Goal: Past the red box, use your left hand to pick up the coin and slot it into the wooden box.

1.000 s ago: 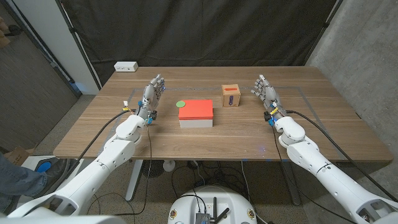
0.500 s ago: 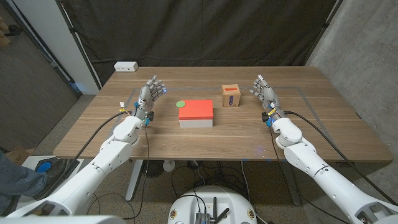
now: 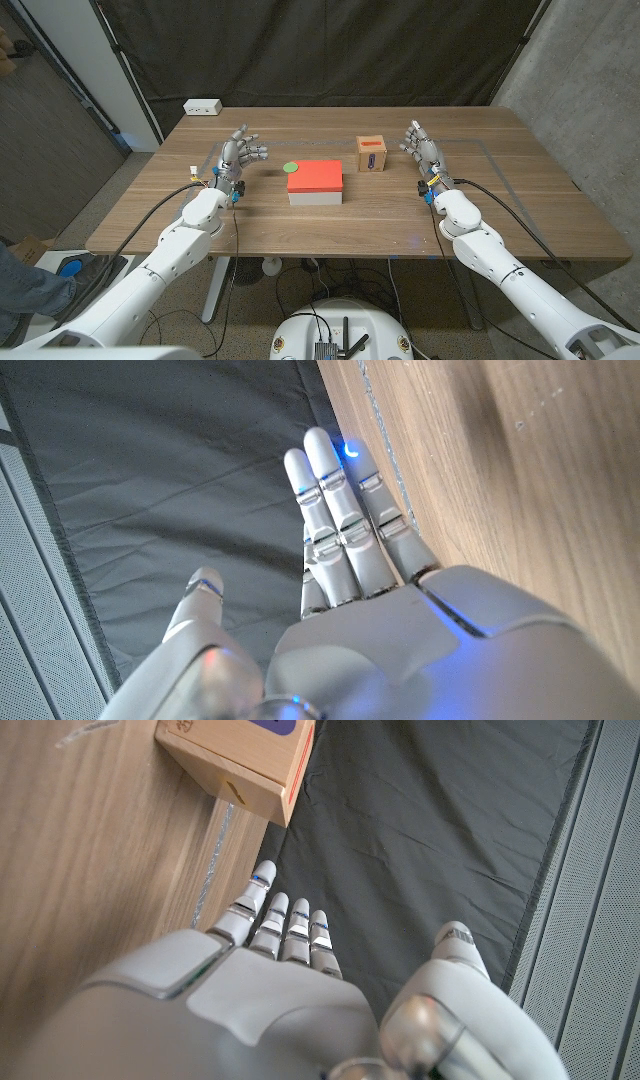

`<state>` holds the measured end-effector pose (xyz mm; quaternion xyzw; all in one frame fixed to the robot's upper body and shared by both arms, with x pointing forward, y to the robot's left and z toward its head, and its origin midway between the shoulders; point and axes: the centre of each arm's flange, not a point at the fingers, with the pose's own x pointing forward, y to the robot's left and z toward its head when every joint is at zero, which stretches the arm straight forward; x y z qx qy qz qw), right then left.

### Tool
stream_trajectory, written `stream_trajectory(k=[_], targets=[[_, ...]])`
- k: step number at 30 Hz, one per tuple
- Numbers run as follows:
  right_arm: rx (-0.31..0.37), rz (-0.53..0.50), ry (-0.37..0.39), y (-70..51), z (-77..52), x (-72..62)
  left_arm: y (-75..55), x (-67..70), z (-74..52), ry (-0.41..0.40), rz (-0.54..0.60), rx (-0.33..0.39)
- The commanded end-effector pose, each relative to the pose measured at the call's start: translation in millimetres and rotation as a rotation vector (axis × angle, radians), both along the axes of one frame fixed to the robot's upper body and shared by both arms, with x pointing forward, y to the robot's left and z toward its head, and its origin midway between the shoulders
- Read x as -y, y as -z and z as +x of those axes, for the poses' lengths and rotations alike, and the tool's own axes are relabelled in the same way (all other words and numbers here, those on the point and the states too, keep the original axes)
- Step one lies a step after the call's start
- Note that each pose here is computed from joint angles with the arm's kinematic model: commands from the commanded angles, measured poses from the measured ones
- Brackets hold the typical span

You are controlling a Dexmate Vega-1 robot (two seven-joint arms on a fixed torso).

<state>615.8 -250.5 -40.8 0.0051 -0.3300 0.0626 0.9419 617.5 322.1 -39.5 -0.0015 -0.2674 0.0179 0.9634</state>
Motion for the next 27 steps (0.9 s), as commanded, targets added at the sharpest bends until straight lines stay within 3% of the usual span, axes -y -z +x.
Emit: stream_trajectory(k=[1, 14, 22, 27], targets=[[0.0, -0.017, 0.018, -0.6, -1.0, -3.3, -1.2, 1.2, -14.6, -0.068, -0.026, 0.005], [-0.012, -0.022, 0.028, 3.4, -4.2, -8.1, 4.1, 0.9, -21.4, -0.09, 0.036, -0.06], [-0.02, -0.024, 0.036, 6.1, -8.0, -7.2, 4.1, -1.0, -37.1, -0.138, 0.052, -0.094], [-0.02, -0.029, 0.038, 6.6, -11.5, -5.8, 6.1, -4.5, -43.4, -0.103, 0.026, -0.123]])
